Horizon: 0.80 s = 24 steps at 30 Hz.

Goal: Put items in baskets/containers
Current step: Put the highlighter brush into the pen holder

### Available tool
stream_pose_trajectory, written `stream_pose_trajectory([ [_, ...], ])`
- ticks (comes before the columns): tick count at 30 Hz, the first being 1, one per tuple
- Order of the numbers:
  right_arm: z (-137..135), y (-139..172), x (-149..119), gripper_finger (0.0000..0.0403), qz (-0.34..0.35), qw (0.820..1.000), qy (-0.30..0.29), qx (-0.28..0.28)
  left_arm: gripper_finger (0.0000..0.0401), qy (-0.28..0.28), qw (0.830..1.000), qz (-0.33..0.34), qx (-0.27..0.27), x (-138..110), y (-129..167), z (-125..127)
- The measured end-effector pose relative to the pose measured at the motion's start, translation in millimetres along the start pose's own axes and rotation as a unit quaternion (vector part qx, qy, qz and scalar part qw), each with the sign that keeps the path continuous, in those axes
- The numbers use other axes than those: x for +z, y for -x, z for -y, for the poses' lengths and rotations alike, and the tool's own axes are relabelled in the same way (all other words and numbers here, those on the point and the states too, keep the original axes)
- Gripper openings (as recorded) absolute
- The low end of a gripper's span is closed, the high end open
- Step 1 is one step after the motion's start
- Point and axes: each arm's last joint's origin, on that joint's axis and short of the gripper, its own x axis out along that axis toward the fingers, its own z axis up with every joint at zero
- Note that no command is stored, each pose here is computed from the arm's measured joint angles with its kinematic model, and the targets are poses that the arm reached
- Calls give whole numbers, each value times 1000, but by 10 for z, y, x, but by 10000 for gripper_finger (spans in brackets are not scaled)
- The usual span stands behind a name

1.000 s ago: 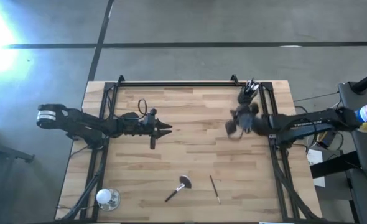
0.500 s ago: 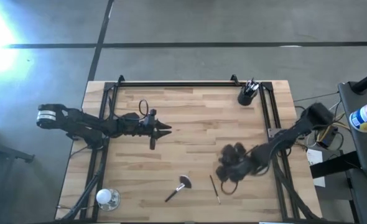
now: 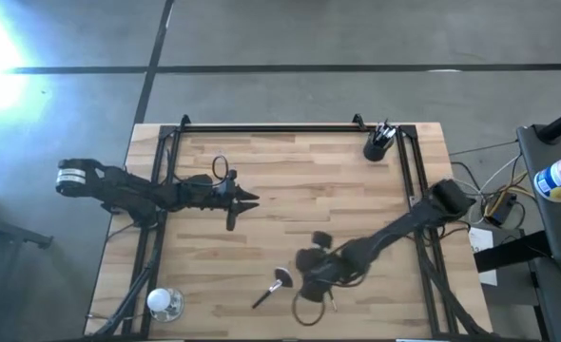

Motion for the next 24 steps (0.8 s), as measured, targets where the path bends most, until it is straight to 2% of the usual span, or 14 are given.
stream_pose_trajectory([
  [4,-44,-262,218,129,-21,996,76,45,97,1,1000,-7,0,-17,2,-2],
  [8,-111,-482,346,158,-46,983,143,109,97,1,1000,-16,-1,-37,5,-4],
  [14,-190,-716,367,184,-70,966,220,114,97,1,1000,-19,-1,-51,10,-5],
  [19,-189,-834,329,176,-84,961,241,105,97,2,1000,-28,0,-73,13,-7],
  [24,-161,-851,311,135,-95,958,249,103,97,19,999,-33,1,-82,14,-9],
])
